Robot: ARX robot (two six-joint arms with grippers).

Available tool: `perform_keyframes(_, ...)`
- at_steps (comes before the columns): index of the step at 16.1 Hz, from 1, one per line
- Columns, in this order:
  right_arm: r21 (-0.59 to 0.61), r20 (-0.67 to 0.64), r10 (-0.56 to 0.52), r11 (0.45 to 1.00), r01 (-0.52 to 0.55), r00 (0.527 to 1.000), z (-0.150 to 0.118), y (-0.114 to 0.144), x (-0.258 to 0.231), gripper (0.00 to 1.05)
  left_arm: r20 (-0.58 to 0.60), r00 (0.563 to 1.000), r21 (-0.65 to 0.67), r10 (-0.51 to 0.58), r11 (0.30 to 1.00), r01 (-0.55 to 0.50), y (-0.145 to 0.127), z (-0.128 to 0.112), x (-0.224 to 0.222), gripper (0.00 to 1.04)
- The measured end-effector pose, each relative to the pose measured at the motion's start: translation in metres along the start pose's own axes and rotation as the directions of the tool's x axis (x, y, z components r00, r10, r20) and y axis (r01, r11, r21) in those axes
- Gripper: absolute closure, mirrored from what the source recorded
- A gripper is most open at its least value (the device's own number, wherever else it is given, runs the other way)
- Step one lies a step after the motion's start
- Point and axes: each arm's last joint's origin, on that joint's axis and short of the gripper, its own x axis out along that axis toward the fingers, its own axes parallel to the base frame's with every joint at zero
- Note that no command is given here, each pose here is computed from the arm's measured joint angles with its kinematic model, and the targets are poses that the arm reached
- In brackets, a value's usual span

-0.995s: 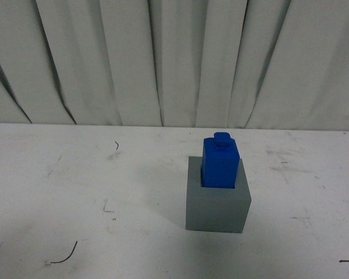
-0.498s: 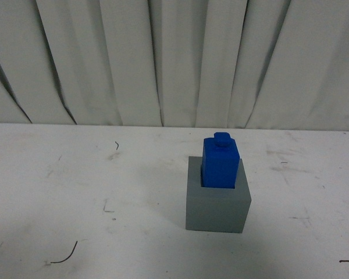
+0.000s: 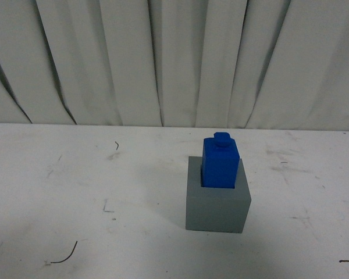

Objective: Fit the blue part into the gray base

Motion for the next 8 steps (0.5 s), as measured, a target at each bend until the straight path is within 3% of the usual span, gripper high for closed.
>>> perform_keyframes(8,0.0,0.0,0.0,1.0,0.0,1.0,0.0,0.0,0.0,0.06,0.0,1.0,0.0,0.0,1.0,0.0,0.0,0.0,0.0,0.07)
